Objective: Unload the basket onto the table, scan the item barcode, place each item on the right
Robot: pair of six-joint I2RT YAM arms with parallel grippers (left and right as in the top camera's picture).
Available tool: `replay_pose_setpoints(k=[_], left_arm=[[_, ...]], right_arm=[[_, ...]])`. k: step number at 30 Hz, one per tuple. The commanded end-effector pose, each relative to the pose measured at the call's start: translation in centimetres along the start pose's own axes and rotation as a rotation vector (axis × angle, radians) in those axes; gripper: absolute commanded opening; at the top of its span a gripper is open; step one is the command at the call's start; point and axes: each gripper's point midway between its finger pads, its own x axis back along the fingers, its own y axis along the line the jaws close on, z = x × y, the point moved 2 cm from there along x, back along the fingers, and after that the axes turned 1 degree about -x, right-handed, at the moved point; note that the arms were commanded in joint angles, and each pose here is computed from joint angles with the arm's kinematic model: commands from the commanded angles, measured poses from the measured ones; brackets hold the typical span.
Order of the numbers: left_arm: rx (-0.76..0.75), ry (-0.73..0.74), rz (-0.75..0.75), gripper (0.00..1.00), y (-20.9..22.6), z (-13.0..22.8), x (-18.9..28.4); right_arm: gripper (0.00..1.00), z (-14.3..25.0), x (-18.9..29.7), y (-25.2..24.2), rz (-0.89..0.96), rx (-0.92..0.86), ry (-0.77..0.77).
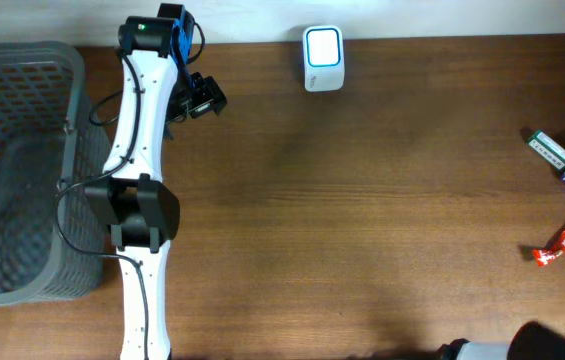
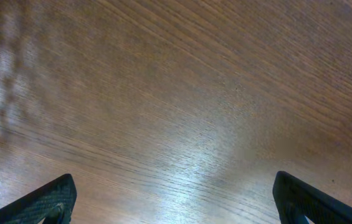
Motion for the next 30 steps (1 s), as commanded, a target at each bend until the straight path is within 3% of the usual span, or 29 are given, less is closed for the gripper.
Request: replay_pose_setpoints(k=[1,3,7,10,17,21,25,30], left_arm=[[-0.015,0.006,-0.02,0.99,0.2,0.0,-0.6],[-0.015,0.006,-0.02,0.99,0.2,0.0,-0.6],[-0.015,0.006,-0.02,0.99,0.2,0.0,-0.6],[-0.015,0.006,-0.02,0.99,0.2,0.0,-0.6],[-0.016,0.006,-0.02,0.99,0.2,0.0,-0.6],[-0.016,0.006,-0.02,0.99,0.2,0.0,-0.6],[-0.017,0.006,-0.02,0.99,0.2,0.0,-0.6],[-0.017,0.006,-0.02,0.99,0.2,0.0,-0.6]], right_arm=[[0.96,4.9,5.7,3.0,-0.155,0.135,-0.052],[0.97,9.8,8.7,3.9,-0.262,0.269,-0.047],[0.99,17.5,8.9,1.8,-0.332,0.44,0.044],[0.99,20.3,7.8,-0.6,-0.269,0.473,0.16],[0.98,21.4,6.1,-1.1,-0.2,0.505,0.244],[0.98,21.7,3.2,0.7,-0.379,0.467,0.068],[0.99,23.9,0.7,1.4,-0.727,0.511,-0.265],[0.99,24.2,-0.9,2.0,-0.883,0.477,-0.503]])
